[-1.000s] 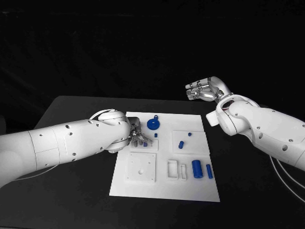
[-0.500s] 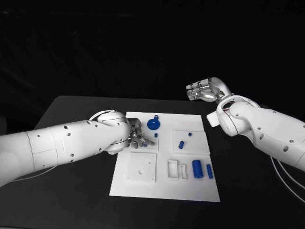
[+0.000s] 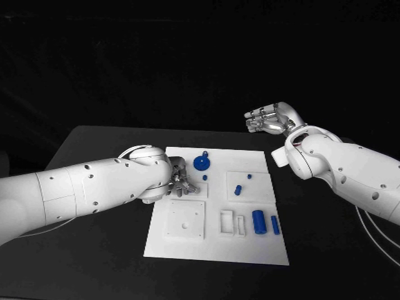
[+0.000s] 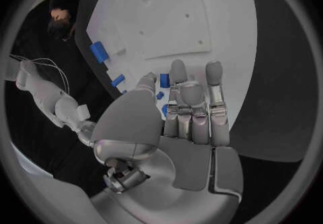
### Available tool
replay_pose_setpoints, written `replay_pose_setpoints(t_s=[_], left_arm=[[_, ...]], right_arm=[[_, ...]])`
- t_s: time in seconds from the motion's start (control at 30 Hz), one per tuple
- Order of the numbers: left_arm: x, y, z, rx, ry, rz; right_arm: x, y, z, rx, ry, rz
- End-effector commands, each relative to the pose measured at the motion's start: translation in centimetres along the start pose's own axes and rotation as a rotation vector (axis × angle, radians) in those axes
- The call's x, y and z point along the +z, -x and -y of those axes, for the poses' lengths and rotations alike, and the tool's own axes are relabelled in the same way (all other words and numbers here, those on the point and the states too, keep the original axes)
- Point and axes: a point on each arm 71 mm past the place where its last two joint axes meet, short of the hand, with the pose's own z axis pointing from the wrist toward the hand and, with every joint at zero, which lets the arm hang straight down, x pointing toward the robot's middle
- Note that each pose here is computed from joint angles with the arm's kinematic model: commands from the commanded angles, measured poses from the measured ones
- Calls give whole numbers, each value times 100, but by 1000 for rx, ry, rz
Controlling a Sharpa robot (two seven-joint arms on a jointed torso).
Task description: Assemble the parts on the task board
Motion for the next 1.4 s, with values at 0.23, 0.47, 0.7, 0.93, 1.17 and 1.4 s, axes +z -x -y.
replay_pose_setpoints(t_s=[0.23, 0.47, 0.7, 0.93, 1.17, 1.4], left_arm=[[8, -20, 20, -3, -6, -28], [13, -25, 31, -3, -6, -36], [20, -27, 34, -3, -4, -42], [22, -29, 30, -1, -1, -49], [28, -24, 19, -1, 3, -49], [28, -25, 29, -3, -4, -49]], right_arm=[[-2, -12, -13, 0, 13, -7], [-2, -11, -12, -1, 12, -7], [-2, -16, -14, -1, 12, -9], [-3, -21, -17, -3, 13, -12], [-6, -24, -17, -3, 13, -15], [-9, -30, -12, -3, 12, -18]])
